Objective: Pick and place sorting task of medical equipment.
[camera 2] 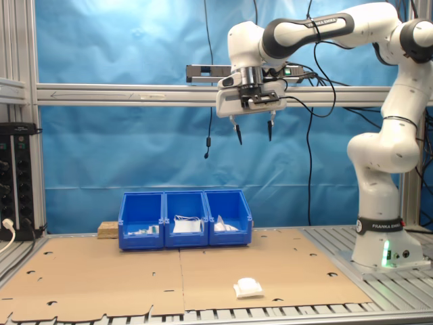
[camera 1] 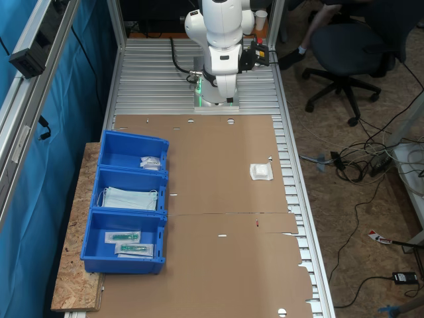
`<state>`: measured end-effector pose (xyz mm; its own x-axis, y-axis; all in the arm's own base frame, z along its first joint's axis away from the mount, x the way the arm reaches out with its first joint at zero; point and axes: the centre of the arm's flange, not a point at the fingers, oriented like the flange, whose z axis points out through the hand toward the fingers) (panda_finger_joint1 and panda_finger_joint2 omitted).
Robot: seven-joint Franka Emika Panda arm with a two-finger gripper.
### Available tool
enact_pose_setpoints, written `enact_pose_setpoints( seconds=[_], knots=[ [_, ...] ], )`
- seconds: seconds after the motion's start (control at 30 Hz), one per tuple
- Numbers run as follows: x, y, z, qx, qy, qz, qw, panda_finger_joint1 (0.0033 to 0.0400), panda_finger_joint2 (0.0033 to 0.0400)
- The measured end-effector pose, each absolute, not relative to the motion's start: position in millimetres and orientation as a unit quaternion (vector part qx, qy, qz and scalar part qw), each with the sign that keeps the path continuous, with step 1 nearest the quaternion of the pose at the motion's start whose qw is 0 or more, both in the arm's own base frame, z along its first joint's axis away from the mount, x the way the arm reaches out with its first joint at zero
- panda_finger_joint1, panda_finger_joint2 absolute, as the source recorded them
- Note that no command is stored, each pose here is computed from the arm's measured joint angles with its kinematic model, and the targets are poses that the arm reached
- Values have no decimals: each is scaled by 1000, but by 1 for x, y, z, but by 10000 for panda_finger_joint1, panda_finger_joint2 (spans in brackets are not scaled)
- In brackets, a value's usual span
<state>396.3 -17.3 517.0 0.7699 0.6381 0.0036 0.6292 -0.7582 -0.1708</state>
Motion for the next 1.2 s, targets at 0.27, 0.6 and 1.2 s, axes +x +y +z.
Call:
enact_pose_setpoints(
  seconds=[0.27, 0.6, 1.2],
  knots=[
    [396, -15, 517, -937, -340, 28, 80, 400, 400],
    [396, -13, 517, -936, -342, 28, 79, 400, 400],
    [397, -7, 517, -934, -348, 30, 76, 400, 400]
  ],
)
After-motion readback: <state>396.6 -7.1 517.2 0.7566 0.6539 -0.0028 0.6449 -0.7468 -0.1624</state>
